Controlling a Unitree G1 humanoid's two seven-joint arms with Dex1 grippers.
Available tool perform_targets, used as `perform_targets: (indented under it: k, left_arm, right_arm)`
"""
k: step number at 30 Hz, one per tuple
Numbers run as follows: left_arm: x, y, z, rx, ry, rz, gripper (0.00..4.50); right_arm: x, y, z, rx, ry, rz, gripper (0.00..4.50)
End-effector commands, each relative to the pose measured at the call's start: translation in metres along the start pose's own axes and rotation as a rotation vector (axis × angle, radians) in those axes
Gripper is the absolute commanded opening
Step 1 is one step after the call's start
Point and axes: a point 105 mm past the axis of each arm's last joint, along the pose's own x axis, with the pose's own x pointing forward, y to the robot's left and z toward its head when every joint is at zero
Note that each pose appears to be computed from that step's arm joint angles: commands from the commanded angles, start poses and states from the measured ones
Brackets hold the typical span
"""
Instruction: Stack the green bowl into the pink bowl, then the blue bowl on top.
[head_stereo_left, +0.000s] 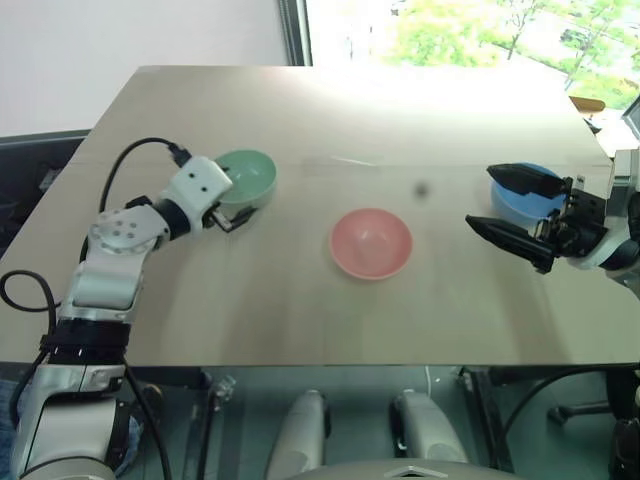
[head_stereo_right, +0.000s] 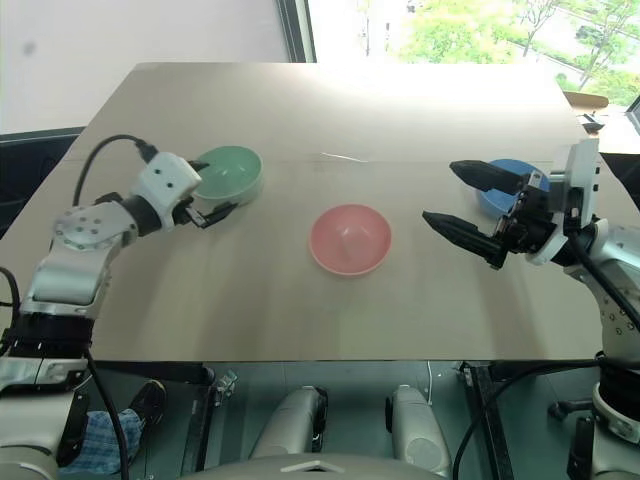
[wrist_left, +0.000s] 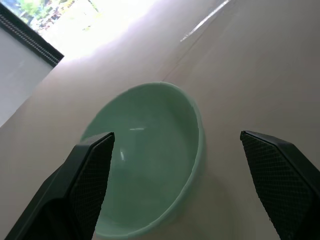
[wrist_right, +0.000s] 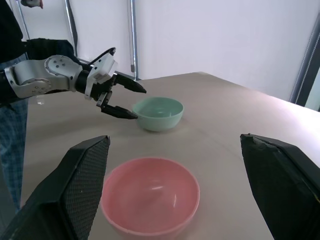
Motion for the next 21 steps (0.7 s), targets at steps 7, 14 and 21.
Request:
perform_targets:
  k: [7, 14, 21]
  left_arm:
    - [0.015, 0.005, -0.01, 0.073, 0.022, -0.061, 4.29]
    - [0.022, 0.018, -0.022, 0.104, 0.079, -0.038, 3.75]
    - [0.026, 0.021, -0.014, 0.133, 0.025, -0.046, 1.27]
  right_arm:
    - [0.001, 0.007, 0.01, -0.078, 0.001, 0.0, 4.39]
    - [0.004, 0.006, 0.008, -0.082, 0.01, 0.012, 4.5]
    - [0.008, 0.003, 0.01, -0.095, 0.013, 0.021, 4.5]
